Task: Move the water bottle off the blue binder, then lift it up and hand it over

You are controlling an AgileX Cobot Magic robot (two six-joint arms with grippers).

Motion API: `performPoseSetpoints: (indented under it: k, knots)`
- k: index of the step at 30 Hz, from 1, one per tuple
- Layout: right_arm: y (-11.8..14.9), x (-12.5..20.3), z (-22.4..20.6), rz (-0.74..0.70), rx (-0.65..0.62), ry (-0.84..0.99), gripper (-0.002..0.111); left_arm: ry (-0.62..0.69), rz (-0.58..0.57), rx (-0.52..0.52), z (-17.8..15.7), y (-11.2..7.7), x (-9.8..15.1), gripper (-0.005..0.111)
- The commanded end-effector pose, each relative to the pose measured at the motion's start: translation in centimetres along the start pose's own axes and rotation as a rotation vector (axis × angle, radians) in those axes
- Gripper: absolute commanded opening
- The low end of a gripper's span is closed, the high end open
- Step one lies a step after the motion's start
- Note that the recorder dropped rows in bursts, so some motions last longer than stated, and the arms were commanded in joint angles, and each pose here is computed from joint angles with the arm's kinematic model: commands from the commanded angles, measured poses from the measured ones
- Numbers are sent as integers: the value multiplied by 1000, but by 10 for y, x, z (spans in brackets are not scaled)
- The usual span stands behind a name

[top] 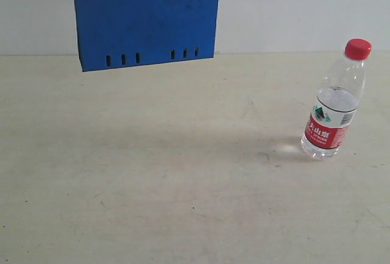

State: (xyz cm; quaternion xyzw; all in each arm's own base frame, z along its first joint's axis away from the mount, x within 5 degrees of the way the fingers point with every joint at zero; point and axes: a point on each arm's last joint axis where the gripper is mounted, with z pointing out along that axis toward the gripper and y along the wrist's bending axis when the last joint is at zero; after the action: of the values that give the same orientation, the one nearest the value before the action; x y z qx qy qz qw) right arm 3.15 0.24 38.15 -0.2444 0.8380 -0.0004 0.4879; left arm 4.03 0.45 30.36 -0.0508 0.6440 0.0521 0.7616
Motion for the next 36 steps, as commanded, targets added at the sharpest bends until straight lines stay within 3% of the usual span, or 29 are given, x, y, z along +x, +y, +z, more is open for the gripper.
performPoseSetpoints:
  k: [1, 4, 6, 9, 11, 13, 18, 20, 26, 31, 34, 36]
  knots:
    - [0, 0, -1, 6, 3, -2, 0, -35, -3, -9, -17, 0, -46, 5]
    - [0, 1, -1, 6, 2, 0, 0, -24, 31, -14, -36, -1, -78, 5]
    - [0, 1, -1, 6, 2, 0, 0, 22, 55, -26, -39, 0, -78, 5]
    - [0, 1, -1, 7, -1, 0, 0, 136, -24, 7, -14, -2, -23, 5]
    - [1, 0, -1, 12, -12, -2, 0, 69, -43, -13, 1, 1, 15, 5]
    - [3, 0, -1, 20, -29, -5, 0, -22, -60, -29, 7, 3, 37, 5]
    - [3, 0, -1, 20, -34, -6, 0, 219, -62, -28, 6, 3, 86, 5]
    - [3, 0, -1, 12, -34, -6, 0, 288, -112, -33, 4, 3, 100, 5]
    - [1, -2, -23, 39, -21, -97, 0, 305, -97, -37, 4, 3, 95, 5]
    - [-5, 11, -79, 85, 37, -318, 0, 285, -14, -28, 4, 3, 83, 5]
    - [-7, 33, -103, 124, 94, -412, 0, 326, 46, -22, 3, 4, 97, 5]
    - [-6, 49, -111, 154, 110, -417, 0, 285, 56, -23, 4, 4, 109, 5]
